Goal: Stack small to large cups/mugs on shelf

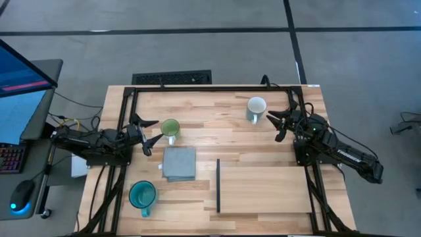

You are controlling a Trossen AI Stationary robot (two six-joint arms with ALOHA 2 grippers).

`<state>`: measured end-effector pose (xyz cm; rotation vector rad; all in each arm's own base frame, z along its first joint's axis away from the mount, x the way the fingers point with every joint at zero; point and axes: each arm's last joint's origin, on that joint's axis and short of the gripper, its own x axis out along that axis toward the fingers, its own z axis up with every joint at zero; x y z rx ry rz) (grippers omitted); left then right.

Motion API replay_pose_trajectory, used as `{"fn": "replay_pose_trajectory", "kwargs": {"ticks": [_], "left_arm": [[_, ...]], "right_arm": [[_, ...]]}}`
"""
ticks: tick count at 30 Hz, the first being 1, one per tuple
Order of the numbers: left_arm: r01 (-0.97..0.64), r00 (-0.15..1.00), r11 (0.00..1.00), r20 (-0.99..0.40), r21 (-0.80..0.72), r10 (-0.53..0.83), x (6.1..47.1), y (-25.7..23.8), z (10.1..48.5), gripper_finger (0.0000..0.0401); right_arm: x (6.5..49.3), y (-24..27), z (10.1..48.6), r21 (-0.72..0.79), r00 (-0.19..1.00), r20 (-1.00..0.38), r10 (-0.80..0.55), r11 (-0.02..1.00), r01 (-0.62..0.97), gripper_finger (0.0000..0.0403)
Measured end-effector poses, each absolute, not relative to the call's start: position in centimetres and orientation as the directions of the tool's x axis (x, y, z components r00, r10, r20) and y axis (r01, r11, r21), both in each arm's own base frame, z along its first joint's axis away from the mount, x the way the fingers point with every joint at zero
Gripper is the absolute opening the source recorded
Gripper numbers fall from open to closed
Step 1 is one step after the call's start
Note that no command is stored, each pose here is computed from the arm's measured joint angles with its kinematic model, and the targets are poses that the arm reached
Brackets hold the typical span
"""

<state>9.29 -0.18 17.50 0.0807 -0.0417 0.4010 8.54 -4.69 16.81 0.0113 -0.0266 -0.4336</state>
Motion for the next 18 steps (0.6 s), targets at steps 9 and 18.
{"fn": "replay_pose_trajectory", "kwargs": {"ticks": [9, 18], "left_arm": [[-0.392, 0.92, 0.913, 0.056, 0.115, 0.388, 9.29, -0.19, 17.5, 0.0291], [-0.391, 0.92, 0.915, 0.063, 0.1, 0.387, 9.29, -0.19, 17.56, 0.0291]], "right_arm": [[8.54, -4.69, 16.81, 0.017, 0.907, 0.024, -0.42, 0.907, 0.42, 0.0129], [8.54, -4.68, 16.9, 0.016, 0.907, 0.034, -0.42, 0.908, 0.42, 0.0129]]}}
